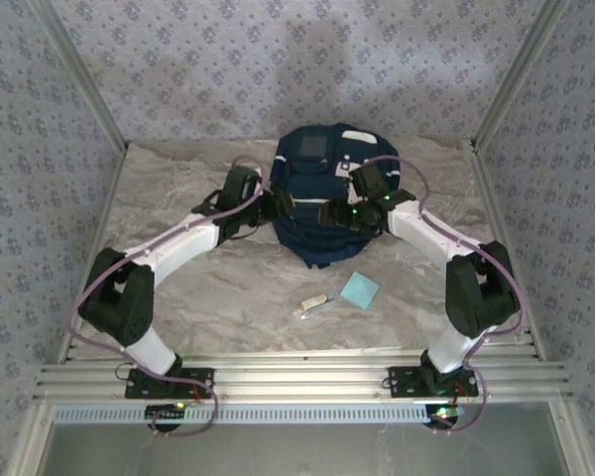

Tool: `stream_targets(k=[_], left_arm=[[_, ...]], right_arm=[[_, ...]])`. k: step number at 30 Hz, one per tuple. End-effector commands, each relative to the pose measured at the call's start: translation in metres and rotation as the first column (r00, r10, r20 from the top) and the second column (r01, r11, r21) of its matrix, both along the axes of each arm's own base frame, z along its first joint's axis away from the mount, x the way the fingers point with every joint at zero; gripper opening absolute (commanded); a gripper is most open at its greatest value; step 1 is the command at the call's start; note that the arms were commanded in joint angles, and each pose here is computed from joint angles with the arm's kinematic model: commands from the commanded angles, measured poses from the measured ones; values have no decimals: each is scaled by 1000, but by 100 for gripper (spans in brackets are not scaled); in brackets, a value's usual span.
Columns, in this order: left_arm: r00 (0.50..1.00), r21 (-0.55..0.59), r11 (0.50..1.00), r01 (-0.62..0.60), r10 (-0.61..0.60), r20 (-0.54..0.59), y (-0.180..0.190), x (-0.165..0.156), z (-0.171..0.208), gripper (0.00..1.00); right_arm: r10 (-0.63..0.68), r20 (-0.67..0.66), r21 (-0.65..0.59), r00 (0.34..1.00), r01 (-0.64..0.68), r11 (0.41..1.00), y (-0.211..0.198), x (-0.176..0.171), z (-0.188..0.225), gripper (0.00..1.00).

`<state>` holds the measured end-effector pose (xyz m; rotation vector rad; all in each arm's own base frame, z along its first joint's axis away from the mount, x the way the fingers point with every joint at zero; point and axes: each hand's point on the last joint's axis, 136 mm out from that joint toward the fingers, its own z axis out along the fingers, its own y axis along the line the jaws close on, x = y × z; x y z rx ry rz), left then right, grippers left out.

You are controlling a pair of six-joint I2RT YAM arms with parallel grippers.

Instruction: Pack books, pencil case, and school supplies into a backpack

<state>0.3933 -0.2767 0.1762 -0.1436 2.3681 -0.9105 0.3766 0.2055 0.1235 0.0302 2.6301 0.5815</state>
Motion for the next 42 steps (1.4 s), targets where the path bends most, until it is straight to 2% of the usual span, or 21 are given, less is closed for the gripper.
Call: stream_targets(k=[1, 10, 12, 17, 20, 24, 27, 29, 32, 34, 39, 42], left_arm=[[993, 166, 979, 118, -112, -46, 0, -4, -27, 49], [980, 244, 960, 138, -97, -173, -15, 13, -62, 48], [974, 261, 953, 151, -98, -205, -18, 14, -71, 46], [963, 300, 939, 168, -92, -252, -17, 12, -88, 42], [958, 316, 930, 187, -101, -270, -17, 10, -95, 37], [944, 345, 912, 221, -111, -311, -13, 3, -108, 21], [936, 378, 893, 243, -114, -333, -6, -3, -115, 19], [932, 389, 886, 255, -118, -342, -3, -5, -116, 21], [926, 385, 883, 269, -127, -355, -5, -8, -114, 38], [921, 352, 894, 276, -143, -362, -11, -9, -109, 44], [933, 283, 922, 264, -169, -319, -29, -8, -82, 49], [946, 341, 905, 253, -158, -283, -31, -4, -76, 50]], right_arm=[[-62, 9, -25, 998, 62, 998, -14, 7, -5, 76], [-62, -23, -39, 998, 61, 997, -15, 12, -25, 76], [-56, -63, -57, 996, 53, 997, -16, 1, -41, 76], [-50, -78, -70, 996, 44, 997, -14, -6, -52, 76], [-49, -101, -74, 994, 42, 996, -11, -9, -63, 76], [-42, -139, -148, 989, 21, 989, -10, -17, -86, 75], [-40, -169, -210, 985, 4, 978, -12, -25, -103, 75], [-48, -187, -216, 981, 6, 976, -12, -30, -113, 75], [-55, -202, -212, 978, 11, 977, -11, -33, -120, 75], [-51, -195, -206, 979, 10, 978, -9, -31, -117, 75], [-37, -165, -230, 986, -2, 973, -8, -26, -106, 75], [-33, -165, -229, 986, -6, 973, -7, -26, -105, 75]])
